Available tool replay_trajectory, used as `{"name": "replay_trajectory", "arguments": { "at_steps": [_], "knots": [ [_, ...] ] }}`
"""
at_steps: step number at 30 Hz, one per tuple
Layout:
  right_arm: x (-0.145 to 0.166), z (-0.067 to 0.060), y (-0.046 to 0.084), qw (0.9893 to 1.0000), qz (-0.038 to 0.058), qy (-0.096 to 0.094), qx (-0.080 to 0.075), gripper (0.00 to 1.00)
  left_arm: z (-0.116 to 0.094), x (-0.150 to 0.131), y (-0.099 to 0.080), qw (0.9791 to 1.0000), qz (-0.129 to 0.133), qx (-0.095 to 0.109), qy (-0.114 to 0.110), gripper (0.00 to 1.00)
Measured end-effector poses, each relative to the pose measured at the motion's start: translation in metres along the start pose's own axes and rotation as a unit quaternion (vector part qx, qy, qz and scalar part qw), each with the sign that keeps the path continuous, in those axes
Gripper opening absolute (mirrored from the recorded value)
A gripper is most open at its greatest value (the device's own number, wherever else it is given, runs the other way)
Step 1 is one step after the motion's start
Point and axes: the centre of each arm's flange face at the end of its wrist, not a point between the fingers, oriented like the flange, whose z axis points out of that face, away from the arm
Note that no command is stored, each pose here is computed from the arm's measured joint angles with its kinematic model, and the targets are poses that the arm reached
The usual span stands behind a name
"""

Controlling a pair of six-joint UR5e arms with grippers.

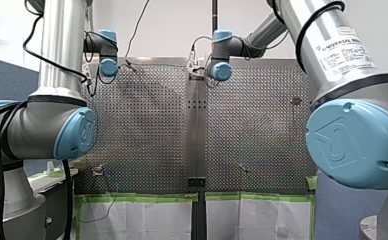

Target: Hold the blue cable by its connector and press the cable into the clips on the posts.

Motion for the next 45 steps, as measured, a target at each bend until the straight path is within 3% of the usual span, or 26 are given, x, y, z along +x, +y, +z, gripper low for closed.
{"name": "replay_trajectory", "arguments": {
  "at_steps": [6, 8, 9, 11, 12, 14, 15, 17, 18, 20, 30, 36, 45],
  "knots": [
    [-0.012, 0.014, 0.001, 1.0000, 0.0031, -0.008, 0.004, 0.00, 0.000, 0.000, 0.000, 1.0000, -0.005, 0.000, 0.000, 0.00],
    [-0.012, 0.016, 0.001, 1.0000, 0.0033, -0.007, 0.005, 0.00, 0.000, 0.000, 0.000, 1.0000, -0.007, 0.000, 0.000, 0.11],
    [-0.011, 0.017, 0.001, 0.9999, 0.0033, -0.007, 0.006, 0.00, 0.000, 0.000, 0.000, 1.0000, -0.008, 0.000, 0.000, 0.11],
    [-0.011, 0.018, 0.001, 0.9999, 0.0034, -0.008, 0.007, 0.00, 0.000, 0.000, 0.000, 1.0000, -0.010, -0.001, 0.000, 0.25],
    [-0.011, 0.018, 0.000, 0.9999, 0.0034, -0.008, 0.007, 0.00, 0.000, 0.000, 0.000, 0.9999, -0.011, -0.001, 0.000, 0.25],
    [-0.011, 0.018, -0.001, 0.9999, 0.0037, -0.010, 0.008, 0.00, 0.000, 0.000, 0.000, 0.9999, -0.012, -0.001, 0.000, 0.57],
    [-0.011, 0.017, -0.002, 0.9999, 0.0039, -0.010, 0.009, 0.00, 0.000, 0.000, 0.000, 0.9999, -0.012, -0.001, 0.000, 0.57],
    [-0.012, 0.017, -0.003, 0.9999, 0.0041, -0.011, 0.010, 0.00, 0.000, 0.000, 0.000, 0.9999, -0.014, 0.000, 0.001, 0.83],
    [-0.012, 0.017, -0.004, 0.9999, 0.0043, -0.012, 0.010, 0.00, 0.000, 0.000, 0.000, 0.9999, -0.015, -0.001, 0.001, 0.83],
    [-0.012, 0.017, -0.004, 0.9999, 0.0044, -0.012, 0.010, 0.00, -0.001, 0.001, 0.001, 0.9998, -0.019, -0.001, 0.004, 0.96],
    [-0.012, 0.016, -0.005, 0.9998, 0.0045, -0.014, 0.011, 0.00, -0.007, 0.006, 0.001, 0.9990, -0.031, -0.004, 0.032, 1.00],
    [-0.013, 0.015, -0.005, 0.9998, 0.0045, -0.019, 0.011, 0.00, -0.014, 0.008, 0.000, 0.9975, -0.042, -0.002, 0.057, 1.00],
    [-0.014, 0.014, -0.006, 0.9997, 0.0047, -0.022, 0.011, 0.00, -0.040, -0.018, 0.000, 0.9960, -0.045, 0.000, 0.077, 1.00]
  ]
}}
